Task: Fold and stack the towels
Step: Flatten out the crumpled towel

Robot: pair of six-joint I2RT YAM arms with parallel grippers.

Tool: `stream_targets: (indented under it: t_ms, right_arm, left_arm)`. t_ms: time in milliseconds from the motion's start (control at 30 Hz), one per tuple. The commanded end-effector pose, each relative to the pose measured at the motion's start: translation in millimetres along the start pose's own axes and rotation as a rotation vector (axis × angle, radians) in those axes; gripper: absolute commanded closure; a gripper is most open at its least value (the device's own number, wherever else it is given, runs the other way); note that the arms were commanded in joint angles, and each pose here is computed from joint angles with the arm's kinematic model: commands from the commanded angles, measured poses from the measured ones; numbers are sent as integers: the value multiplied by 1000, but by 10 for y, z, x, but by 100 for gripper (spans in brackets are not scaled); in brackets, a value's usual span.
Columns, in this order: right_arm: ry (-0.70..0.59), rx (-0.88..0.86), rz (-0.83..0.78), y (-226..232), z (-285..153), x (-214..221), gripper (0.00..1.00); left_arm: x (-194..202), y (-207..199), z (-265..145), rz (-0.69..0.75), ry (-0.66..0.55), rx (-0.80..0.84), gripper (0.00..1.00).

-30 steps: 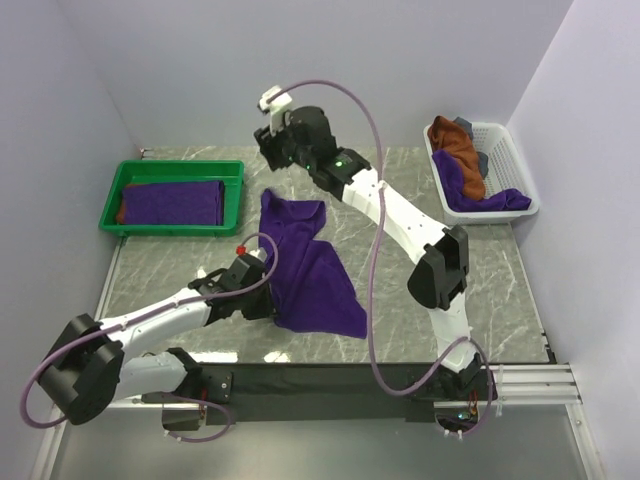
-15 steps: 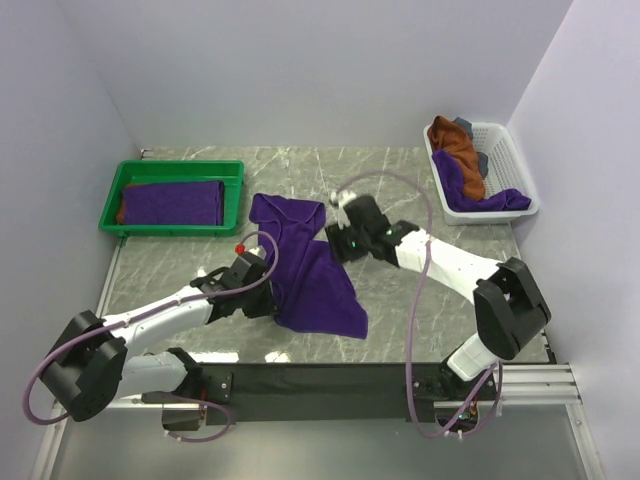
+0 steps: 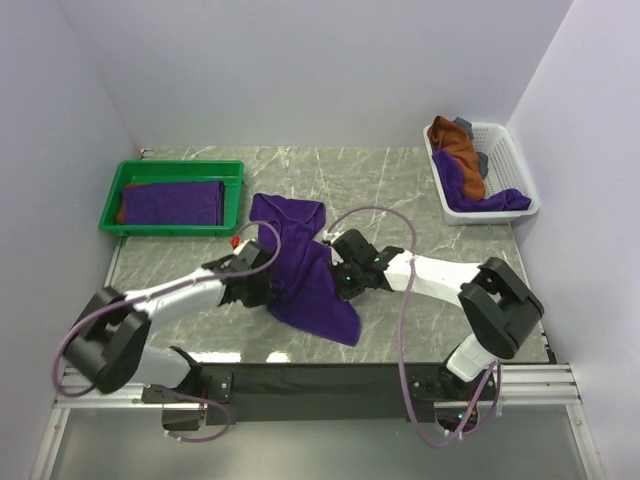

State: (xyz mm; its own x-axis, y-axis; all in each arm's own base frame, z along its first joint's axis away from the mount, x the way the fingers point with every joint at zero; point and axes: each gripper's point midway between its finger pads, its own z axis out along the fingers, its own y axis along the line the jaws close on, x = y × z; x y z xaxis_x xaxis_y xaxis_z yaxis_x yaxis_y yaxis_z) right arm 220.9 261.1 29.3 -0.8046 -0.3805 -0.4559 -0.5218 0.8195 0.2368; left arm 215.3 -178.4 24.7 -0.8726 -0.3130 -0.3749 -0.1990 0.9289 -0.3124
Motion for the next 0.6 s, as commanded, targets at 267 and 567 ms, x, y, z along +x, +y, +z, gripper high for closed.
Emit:
stream_targets:
  t_ms: [267,567]
  right_arm:
    - [-191,268,-67,-247,-1341,-378,100]
    - [-12,-80,-41,807,-950,263,94]
  left_arm:
    - [-1328,-866,66,91,-142,-1,99]
    - [-1486,3,103,-4,-140,-244,99]
